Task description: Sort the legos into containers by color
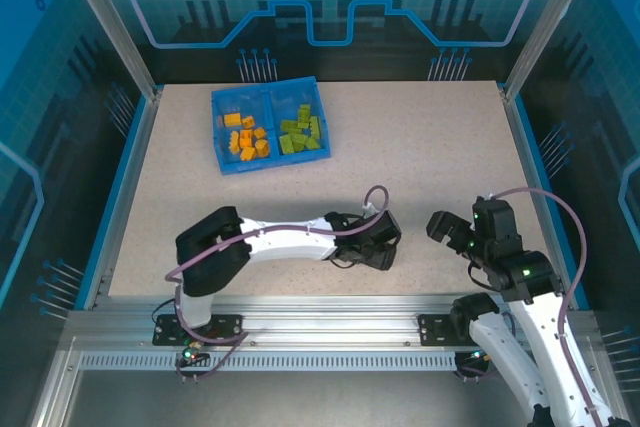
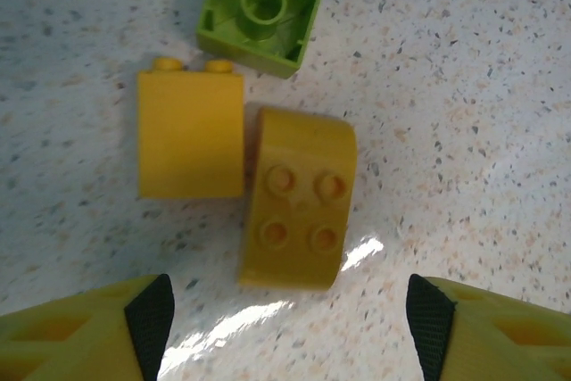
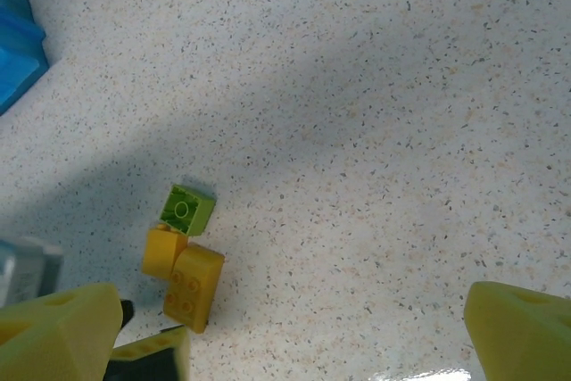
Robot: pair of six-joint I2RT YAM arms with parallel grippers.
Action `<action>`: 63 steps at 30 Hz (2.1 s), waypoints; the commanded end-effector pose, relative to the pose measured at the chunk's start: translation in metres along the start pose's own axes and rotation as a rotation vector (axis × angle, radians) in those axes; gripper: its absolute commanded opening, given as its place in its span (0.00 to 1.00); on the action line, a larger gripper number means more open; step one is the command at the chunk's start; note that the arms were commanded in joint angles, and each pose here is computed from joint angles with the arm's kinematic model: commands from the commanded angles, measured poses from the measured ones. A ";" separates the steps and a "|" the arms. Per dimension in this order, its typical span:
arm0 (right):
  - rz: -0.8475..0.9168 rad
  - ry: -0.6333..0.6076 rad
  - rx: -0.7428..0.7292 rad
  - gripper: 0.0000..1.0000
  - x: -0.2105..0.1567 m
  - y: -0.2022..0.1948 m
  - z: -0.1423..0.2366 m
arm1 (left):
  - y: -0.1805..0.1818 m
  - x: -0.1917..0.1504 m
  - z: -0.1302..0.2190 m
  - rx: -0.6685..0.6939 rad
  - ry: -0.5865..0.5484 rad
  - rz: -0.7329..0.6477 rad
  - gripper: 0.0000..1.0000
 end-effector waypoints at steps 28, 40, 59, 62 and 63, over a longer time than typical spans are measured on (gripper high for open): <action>0.055 0.096 0.382 1.00 0.013 0.069 0.016 | 0.041 0.064 0.121 -0.003 -0.246 0.041 0.22; 0.076 0.103 0.444 1.00 0.014 0.083 0.019 | 0.252 0.168 0.200 0.277 -0.490 0.405 0.22; 0.062 0.068 0.418 1.00 0.012 0.074 0.042 | 0.400 0.291 0.093 0.059 -0.339 0.758 0.44; 0.060 0.069 0.418 1.00 0.012 0.074 0.042 | 0.400 0.293 0.093 0.054 -0.340 0.751 0.52; 0.062 0.046 0.432 1.00 0.018 0.078 0.049 | 0.399 0.293 0.096 0.058 -0.340 0.750 0.53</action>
Point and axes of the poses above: each hand's point on the last joint's axis, 136 mm out from that joint toward the fingers, its own z axis back along the fingers, its own y axis along the line the jaws close on, x = y × z, the point moved 3 cm from there along z, back along the fingers, and after that the axes turned 4 degrees about z, right-handed, at the moved point
